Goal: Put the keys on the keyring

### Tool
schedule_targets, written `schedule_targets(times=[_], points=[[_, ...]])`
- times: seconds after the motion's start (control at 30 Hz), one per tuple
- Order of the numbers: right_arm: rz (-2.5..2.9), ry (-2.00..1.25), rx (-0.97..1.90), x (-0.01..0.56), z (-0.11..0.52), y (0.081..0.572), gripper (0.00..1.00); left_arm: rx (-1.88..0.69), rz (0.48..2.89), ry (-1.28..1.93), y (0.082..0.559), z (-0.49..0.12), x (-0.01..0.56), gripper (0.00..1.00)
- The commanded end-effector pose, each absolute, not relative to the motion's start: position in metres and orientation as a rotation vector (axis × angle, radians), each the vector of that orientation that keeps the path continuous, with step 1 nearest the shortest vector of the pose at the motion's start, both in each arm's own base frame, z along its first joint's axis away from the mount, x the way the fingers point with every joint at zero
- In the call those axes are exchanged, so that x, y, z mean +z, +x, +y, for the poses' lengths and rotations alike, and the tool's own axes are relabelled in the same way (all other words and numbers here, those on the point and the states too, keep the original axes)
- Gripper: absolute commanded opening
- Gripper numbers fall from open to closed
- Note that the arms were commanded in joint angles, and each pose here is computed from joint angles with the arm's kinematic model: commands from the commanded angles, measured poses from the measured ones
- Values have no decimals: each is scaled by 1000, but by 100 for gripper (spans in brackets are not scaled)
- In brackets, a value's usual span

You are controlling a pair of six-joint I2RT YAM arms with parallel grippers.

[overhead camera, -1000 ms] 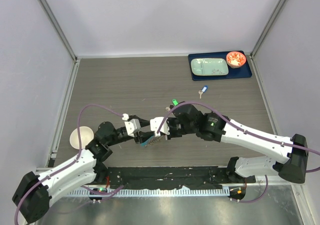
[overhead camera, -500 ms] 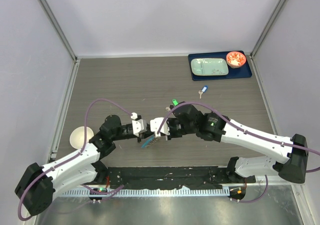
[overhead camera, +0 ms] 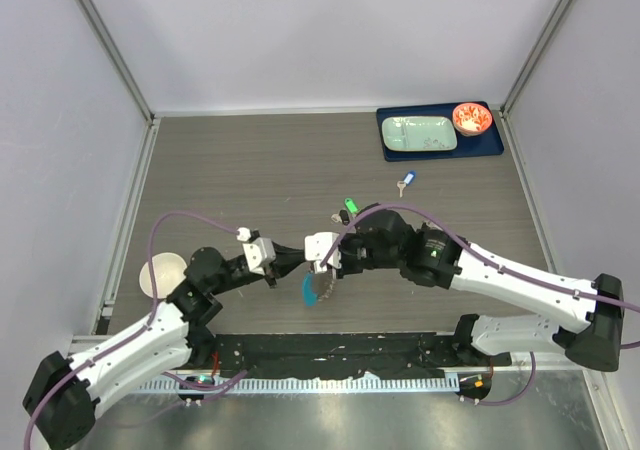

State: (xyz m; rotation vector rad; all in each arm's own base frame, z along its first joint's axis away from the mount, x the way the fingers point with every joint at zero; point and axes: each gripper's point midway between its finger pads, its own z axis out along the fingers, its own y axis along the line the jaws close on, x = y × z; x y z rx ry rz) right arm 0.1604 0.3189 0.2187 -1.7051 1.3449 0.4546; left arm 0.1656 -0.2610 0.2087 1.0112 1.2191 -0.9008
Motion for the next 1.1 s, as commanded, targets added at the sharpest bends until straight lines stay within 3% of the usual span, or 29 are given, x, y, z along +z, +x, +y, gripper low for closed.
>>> schedule_targets(times=[0.0,0.37,0.77,0.87,1.07], points=[[1389,-1651,459,215,305,156,1,-881,1169,685,186,-238,255,0],[1308,-1536,616,213,329,148,1,-1047,1085,454,176,-224,281,0],[1262,-1478,624,216,345,155,1,-1045,1098,362,184,-216,275,0],[1268,-1489,580,222,340,159,1,-997,1130,389,186,-215,266,13],[1269,-1559,510,228,334,163,1,-873,1198,482,189,-211,247,26]])
